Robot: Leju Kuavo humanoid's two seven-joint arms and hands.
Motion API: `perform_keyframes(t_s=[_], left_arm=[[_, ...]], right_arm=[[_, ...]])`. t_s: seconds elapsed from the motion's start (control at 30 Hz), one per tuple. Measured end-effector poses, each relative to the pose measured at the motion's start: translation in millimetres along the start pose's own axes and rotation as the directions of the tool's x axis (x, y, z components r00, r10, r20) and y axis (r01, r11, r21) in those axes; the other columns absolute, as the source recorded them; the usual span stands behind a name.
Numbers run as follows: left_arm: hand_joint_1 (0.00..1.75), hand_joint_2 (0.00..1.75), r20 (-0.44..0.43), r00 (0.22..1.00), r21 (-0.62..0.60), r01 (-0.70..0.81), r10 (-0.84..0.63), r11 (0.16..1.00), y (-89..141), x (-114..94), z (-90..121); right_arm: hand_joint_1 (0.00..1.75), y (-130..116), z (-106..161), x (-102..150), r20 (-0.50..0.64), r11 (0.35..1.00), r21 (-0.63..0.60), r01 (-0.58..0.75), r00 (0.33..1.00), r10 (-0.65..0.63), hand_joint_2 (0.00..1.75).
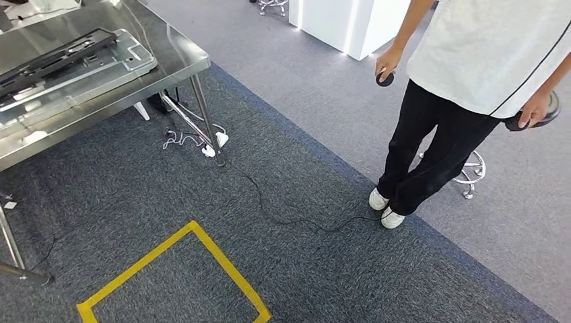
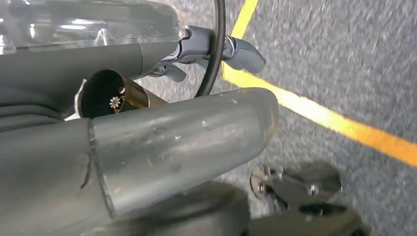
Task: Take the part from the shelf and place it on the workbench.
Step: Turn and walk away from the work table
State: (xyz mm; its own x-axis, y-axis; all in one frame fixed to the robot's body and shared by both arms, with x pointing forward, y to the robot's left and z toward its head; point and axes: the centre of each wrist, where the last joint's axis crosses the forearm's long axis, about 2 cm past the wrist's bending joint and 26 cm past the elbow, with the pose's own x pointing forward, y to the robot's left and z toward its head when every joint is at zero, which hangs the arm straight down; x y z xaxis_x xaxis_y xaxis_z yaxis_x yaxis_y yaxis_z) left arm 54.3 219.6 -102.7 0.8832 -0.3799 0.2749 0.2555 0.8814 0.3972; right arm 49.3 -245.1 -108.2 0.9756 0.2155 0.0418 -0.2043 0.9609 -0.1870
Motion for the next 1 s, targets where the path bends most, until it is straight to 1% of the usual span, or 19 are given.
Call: perform_keyframes(t_s=[0.23,0.53,0.73,0.9,1.0], left_arm=[[0.00,0.00,-0.005,1.000,0.003,0.003,-0.003,1.000,0.1,-2.5,0.3],[0.00,0.00,-0.024,1.000,0.015,0.004,-0.003,1.000,1.5,0.4,-0.7],[0.00,0.00,-0.041,0.999,0.033,-0.008,0.010,0.999,2.2,-6.3,-0.1],[0.00,0.00,-0.049,0.999,0.040,-0.016,0.018,0.999,4.5,-7.2,-1.2],[0.00,0.00,-0.042,0.999,0.045,-0.017,0.019,0.999,5.9,-6.0,-2.1]], right_arm=[[0.00,-0.2,0.2,2.4,0.000,1.000,-0.001,-0.003,1.000,0.003,1.75],[0.00,0.6,0.4,2.3,-0.005,1.000,0.003,0.000,1.000,0.000,1.75],[0.00,2.5,1.0,4.0,-0.001,1.000,0.009,-0.004,1.000,0.004,1.75],[0.00,6.4,2.3,5.8,0.002,1.000,0.017,-0.005,1.000,0.005,1.75],[0.00,7.4,2.2,2.8,-0.006,1.000,0.019,-0.003,1.000,0.003,1.75]])
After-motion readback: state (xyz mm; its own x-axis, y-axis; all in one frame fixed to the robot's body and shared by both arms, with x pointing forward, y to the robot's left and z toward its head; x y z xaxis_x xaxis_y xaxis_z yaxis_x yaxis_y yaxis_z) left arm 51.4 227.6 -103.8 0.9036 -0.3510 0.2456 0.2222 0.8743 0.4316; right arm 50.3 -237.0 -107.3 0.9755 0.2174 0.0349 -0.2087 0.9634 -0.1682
